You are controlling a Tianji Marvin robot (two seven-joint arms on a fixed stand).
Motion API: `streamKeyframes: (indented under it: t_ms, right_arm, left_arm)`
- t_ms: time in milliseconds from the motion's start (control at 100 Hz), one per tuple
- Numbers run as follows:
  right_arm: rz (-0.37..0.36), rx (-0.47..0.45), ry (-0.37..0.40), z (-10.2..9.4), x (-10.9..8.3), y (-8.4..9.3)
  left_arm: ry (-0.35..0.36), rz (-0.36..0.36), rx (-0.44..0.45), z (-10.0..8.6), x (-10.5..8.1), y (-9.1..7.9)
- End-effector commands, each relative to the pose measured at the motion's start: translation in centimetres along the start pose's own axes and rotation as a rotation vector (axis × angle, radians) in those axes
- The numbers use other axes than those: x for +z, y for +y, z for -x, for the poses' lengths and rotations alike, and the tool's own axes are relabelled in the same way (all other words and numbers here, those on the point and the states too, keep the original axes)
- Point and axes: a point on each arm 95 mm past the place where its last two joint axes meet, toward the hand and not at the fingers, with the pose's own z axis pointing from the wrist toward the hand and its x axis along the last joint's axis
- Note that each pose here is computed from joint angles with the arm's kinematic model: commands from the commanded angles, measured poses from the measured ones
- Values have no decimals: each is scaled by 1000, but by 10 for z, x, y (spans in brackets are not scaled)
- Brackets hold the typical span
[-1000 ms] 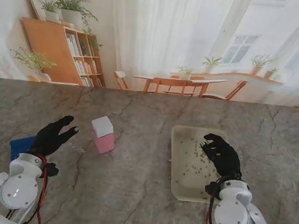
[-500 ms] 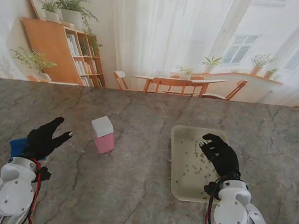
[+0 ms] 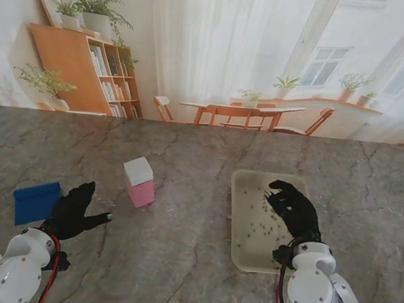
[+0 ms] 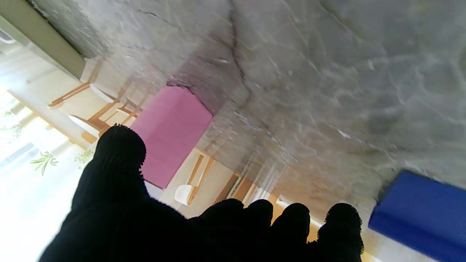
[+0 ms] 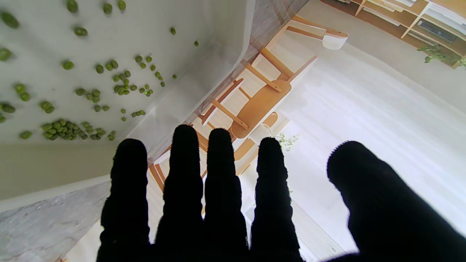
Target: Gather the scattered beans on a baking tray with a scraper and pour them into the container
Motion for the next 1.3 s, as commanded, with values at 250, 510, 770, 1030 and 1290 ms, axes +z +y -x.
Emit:
streamKeyframes:
  t_ms: [250,510,770,1030,1290]
  right_arm:
    - [-25,14,5,-1,0,-3]
    - [-26,17,4,-2,-1,-3]
    - [-27,23,-1,-2,-1,-2]
    - [-26,27,-7,-2,-2,-2]
    - [-33,31,-12,-2,-2,-2]
  left_arm:
    - [5,35,-109,-12,17,21]
    - [27,25,-137,-21,28,26]
    - [42,33,-141,-26,32,28]
    - [55,35,-135,-34,34,30]
    - [74,6,-149,-42,44,33]
